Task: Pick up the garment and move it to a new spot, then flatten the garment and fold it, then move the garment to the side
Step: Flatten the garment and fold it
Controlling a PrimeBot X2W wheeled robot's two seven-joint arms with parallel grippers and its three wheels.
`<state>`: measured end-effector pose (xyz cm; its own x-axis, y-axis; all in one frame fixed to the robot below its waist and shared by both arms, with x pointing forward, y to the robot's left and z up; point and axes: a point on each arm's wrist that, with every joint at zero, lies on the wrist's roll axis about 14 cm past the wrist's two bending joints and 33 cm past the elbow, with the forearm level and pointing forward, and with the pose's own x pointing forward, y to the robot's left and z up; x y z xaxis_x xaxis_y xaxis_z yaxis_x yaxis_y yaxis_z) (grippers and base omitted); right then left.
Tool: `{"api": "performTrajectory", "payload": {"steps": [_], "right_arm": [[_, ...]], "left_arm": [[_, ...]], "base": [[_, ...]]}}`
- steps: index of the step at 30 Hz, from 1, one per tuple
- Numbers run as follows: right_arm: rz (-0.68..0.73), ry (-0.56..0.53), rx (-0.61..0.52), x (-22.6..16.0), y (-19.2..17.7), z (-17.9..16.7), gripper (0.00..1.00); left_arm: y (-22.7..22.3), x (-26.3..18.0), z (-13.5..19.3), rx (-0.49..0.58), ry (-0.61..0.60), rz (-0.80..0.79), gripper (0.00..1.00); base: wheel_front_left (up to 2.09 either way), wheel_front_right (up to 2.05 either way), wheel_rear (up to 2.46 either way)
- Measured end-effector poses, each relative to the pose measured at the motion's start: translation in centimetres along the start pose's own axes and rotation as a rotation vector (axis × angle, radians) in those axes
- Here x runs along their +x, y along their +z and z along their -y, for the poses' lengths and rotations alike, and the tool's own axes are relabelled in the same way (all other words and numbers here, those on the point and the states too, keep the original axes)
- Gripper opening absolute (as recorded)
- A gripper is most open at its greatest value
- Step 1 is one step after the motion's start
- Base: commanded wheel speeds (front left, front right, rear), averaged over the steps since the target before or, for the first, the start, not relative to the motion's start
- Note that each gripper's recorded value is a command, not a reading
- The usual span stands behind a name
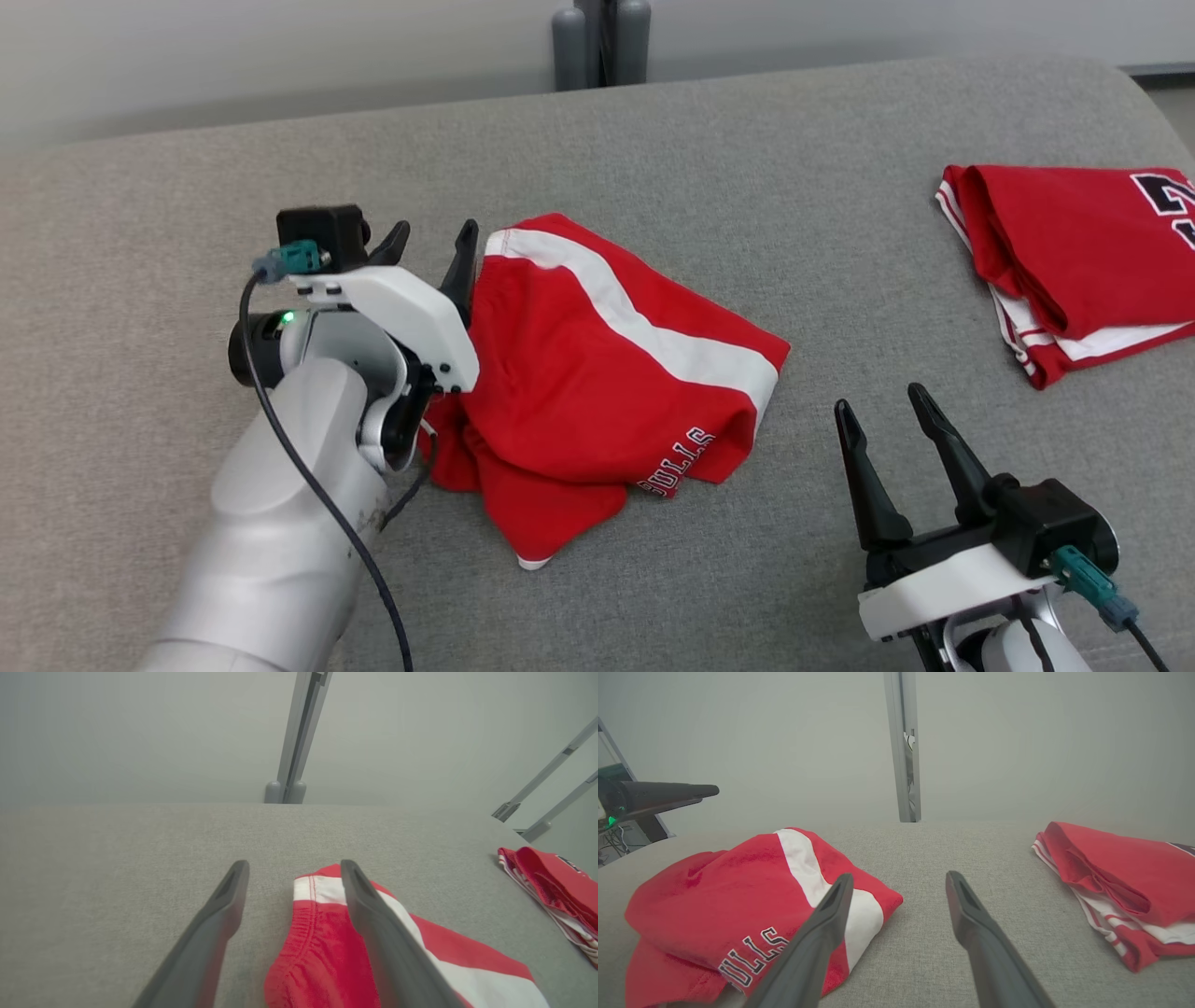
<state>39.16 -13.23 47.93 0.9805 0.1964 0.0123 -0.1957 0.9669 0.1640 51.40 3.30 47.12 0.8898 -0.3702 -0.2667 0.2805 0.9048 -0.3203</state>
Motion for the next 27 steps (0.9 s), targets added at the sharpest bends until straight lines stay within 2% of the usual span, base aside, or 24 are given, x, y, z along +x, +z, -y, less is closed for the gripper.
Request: {"api": "performTrajectory", "payload": {"steps": [8, 21, 22, 23, 24, 25, 27], "right_arm": [[-0.035, -0.048, -0.011, 0.6, -1.2, 2.0, 1.0], [-0.051, -0.076, -0.019, 0.7, -1.7, 3.0, 1.0], [-0.049, -0.077, -0.019, 0.7, -1.6, 3.1, 1.0], [-0.048, -0.078, -0.019, 0.8, -1.6, 3.1, 1.0], [-0.046, -0.078, -0.019, 0.8, -1.5, 3.1, 1.0], [-0.045, -0.078, -0.019, 0.8, -1.5, 3.1, 1.0], [-0.042, -0.079, -0.019, 0.8, -1.4, 3.1, 1.0]], "left_arm": [[-4.1, 4.1, 0.9, -0.047, -0.017, -0.259, 1.0], [-8.2, 5.3, 0.3, 0.003, 0.012, -0.459, 1.0], [-8.5, 5.3, 0.3, -0.004, 0.007, -0.469, 0.97], [-8.6, 5.3, 0.4, -0.005, -0.001, -0.473, 0.58], [-8.7, 5.3, 0.6, -0.007, -0.009, -0.476, 0.24], [-8.6, 5.3, 0.7, -0.009, -0.018, -0.476, 0.0], [-8.5, 5.3, 0.9, -0.008, -0.029, -0.471, 0.0]], "base": [[0.0, 0.0, 0.0], [0.0, 0.0, 0.0], [0.0, 0.0, 0.0], [0.0, 0.0, 0.0], [0.0, 0.0, 0.0], [0.0, 0.0, 0.0], [0.0, 0.0, 0.0]]}}
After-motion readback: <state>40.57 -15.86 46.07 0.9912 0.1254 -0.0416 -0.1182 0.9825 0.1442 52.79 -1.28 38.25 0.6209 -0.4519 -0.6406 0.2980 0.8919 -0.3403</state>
